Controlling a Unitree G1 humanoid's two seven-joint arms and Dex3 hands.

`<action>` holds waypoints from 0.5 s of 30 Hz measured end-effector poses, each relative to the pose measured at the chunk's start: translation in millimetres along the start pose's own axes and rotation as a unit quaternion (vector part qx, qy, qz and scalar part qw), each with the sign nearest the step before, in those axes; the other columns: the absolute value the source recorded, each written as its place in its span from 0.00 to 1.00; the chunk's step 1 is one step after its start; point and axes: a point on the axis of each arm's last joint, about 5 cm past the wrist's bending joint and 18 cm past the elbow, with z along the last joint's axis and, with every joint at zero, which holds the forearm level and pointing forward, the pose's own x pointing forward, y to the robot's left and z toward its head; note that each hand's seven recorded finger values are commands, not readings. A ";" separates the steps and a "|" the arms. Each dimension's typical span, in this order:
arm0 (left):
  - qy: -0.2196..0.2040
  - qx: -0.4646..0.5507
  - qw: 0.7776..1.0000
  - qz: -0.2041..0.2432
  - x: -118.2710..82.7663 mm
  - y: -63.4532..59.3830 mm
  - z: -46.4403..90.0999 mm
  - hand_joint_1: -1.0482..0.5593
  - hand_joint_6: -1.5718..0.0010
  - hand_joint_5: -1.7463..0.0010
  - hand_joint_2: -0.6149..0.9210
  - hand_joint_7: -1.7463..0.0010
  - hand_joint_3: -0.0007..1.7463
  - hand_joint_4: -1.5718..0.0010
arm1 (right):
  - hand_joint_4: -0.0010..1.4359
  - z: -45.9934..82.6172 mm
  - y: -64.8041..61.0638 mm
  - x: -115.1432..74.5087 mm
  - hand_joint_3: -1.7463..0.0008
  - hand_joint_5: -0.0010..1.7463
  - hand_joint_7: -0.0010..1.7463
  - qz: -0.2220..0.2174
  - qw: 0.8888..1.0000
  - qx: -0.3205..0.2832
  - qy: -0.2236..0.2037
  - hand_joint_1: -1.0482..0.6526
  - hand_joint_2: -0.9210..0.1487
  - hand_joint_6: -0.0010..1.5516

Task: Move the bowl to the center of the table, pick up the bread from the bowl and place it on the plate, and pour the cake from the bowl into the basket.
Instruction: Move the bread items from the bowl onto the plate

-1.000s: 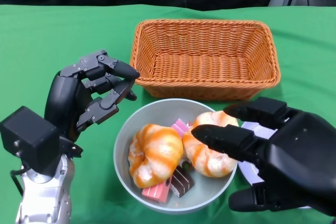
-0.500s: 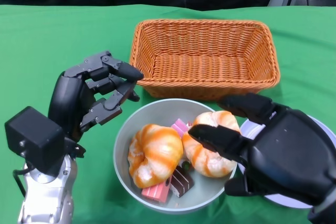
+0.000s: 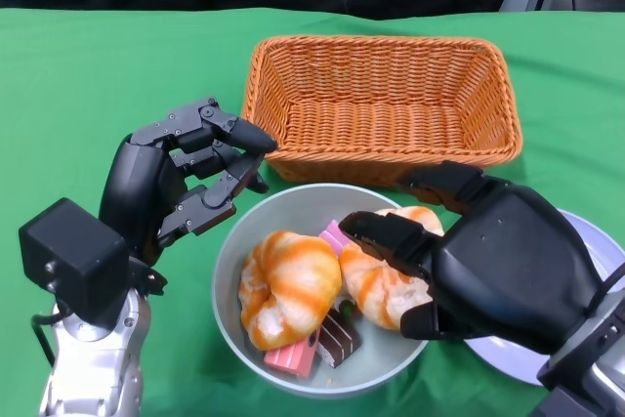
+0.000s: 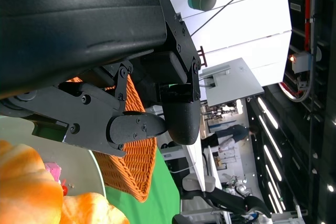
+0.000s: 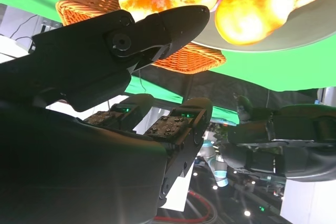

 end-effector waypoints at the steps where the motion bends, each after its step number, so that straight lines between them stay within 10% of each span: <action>1: 0.000 0.001 1.000 -0.001 0.0 -0.2 0.0 0.57 0.45 0.21 0.95 0.42 0.27 0.51 | 0.41 0.1 0.7 0.7 0.99 0.06 0.00 0.002 1.000 0.001 -0.001 0.14 0.00 0.40; 15: 0.002 0.004 1.000 -0.005 0.1 -1.3 -0.1 0.58 0.46 0.22 0.95 0.42 0.28 0.51 | 0.39 7.1 8.7 8.7 0.96 0.03 0.00 0.044 0.999 0.002 -0.028 0.13 0.00 0.39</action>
